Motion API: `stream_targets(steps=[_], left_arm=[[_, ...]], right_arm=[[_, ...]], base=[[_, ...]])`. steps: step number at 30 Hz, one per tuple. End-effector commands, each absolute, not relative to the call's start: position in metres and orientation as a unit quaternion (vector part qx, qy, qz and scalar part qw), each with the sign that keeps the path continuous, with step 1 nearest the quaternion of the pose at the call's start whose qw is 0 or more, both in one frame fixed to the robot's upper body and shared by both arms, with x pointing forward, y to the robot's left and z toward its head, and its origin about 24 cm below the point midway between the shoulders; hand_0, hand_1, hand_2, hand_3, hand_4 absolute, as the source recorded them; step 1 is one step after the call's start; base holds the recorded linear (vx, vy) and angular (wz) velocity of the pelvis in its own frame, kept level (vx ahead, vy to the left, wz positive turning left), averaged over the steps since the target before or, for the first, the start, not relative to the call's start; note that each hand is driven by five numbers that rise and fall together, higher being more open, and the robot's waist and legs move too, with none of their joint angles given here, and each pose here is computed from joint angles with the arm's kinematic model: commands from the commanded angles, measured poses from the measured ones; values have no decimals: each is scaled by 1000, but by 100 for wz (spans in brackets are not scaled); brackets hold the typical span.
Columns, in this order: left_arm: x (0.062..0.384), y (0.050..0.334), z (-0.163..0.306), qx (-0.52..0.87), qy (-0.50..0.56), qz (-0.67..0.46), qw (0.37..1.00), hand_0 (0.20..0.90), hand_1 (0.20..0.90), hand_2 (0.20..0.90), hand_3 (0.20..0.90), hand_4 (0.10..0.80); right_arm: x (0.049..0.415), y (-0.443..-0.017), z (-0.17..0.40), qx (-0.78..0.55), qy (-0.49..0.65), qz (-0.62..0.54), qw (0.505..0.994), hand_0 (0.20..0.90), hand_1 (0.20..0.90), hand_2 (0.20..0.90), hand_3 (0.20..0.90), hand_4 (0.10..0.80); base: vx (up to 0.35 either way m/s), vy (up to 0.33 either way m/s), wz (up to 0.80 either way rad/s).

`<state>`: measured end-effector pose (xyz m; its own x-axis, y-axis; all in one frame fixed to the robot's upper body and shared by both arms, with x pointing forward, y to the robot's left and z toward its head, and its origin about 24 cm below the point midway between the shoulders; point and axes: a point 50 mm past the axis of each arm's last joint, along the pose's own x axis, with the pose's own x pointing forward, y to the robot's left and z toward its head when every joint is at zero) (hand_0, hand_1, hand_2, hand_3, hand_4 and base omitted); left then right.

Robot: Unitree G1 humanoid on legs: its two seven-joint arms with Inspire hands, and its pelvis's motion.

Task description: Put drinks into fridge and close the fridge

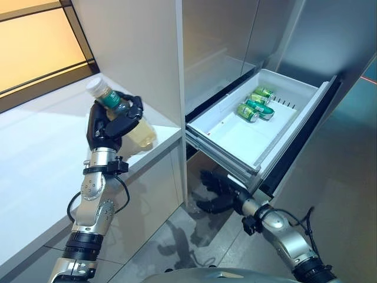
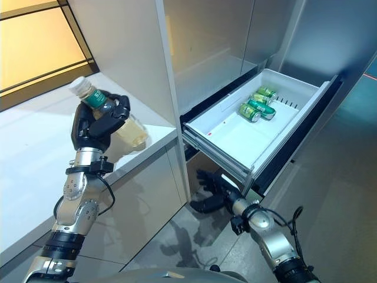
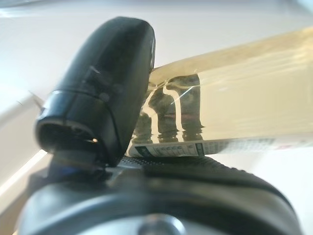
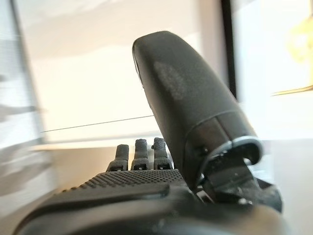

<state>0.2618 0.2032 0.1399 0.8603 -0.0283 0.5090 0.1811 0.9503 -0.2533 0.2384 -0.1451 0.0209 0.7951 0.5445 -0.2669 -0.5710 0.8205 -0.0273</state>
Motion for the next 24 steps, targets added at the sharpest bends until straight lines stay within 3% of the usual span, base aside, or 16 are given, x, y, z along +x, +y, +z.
stream_targets(steps=[1, 14, 24], left_arm=[[244, 181, 240, -139, -492, -202, 835, 300, 300, 300, 200, 100], [242, 151, 245, -111, -438, -330, 829, 300, 300, 300, 200, 100], [259, 130, 235, -59, -389, -337, 855, 300, 300, 300, 200, 100]], right_arm=[[273, -138, 125, -10, -87, 323, 942, 900, 900, 900, 900, 800], [263, -136, 187, 11, -164, 411, 896, 900, 900, 900, 900, 800], [262, -120, 180, -33, -99, 487, 867, 900, 900, 900, 900, 800]], base=[[-44, -6, -2], [-3, 0, 0], [-7, 0, -1]])
